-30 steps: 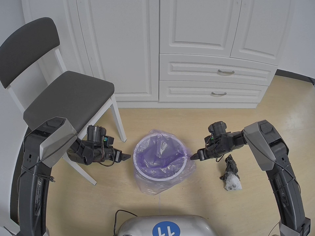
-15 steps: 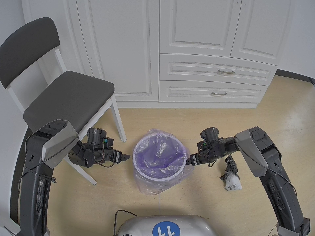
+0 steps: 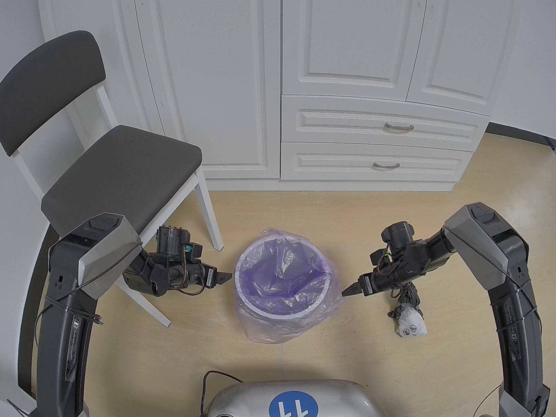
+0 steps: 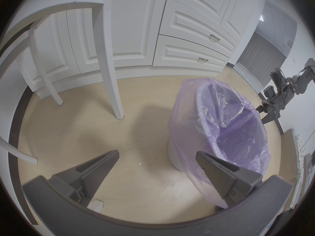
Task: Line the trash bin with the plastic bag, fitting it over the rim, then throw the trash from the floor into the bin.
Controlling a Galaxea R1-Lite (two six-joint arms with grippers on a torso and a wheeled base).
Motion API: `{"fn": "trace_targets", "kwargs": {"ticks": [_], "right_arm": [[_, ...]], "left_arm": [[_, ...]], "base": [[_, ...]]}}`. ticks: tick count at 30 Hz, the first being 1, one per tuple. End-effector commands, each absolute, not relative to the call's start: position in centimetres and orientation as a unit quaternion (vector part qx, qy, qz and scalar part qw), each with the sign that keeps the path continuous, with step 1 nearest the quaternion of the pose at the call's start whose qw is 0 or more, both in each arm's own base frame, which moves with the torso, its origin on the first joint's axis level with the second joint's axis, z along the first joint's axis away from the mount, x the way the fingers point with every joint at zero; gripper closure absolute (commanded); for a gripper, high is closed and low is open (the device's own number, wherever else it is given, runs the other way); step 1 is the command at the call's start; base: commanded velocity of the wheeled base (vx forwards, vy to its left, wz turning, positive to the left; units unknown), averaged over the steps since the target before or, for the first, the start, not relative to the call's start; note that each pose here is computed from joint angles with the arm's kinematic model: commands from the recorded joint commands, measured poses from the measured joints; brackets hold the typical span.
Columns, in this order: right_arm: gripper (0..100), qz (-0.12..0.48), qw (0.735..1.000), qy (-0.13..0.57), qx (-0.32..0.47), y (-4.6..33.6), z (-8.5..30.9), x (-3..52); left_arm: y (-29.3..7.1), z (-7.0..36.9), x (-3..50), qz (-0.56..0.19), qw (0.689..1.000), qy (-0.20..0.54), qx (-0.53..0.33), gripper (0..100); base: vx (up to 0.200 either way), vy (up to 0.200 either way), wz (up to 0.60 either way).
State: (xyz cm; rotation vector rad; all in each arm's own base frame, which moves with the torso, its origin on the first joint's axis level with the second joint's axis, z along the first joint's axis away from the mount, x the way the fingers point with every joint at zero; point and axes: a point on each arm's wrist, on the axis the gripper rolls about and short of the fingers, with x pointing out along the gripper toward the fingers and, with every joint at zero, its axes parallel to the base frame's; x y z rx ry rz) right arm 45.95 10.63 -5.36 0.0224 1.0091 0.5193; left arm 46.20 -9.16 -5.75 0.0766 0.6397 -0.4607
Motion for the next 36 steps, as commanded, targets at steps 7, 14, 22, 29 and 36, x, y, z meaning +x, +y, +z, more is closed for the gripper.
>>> {"fn": "trace_targets", "kwargs": {"ticks": [7,14,22,29,36], "right_arm": [[100,0.239,0.863,0.445,-0.008,9.6,-6.1,49.6],[100,0.216,0.866,0.448,-0.054,12.6,-9.3,50.3],[0,0.217,0.862,0.453,-0.068,12.4,-10.1,50.2],[0,0.226,0.857,0.457,-0.072,13.5,-11.1,49.7],[0,0.252,0.855,0.446,-0.081,16.1,-10.4,49.2]], "left_arm": [[-10.6,-6.6,48.6,-0.222,0.926,0.302,0.035,0],[-10.3,-6.7,48.4,-0.220,0.927,0.301,0.034,0],[-10.3,-6.8,48.4,-0.220,0.927,0.301,0.032,0],[-10.2,-6.8,48.5,-0.218,0.928,0.301,0.032,0],[-10.1,-6.7,48.6,-0.217,0.930,0.295,0.032,0]], "base": [[0.000,0.000,0.00],[0.000,0.000,0.00],[0.000,0.000,0.00],[0.000,0.000,0.00],[0.000,0.000,0.00]]}}
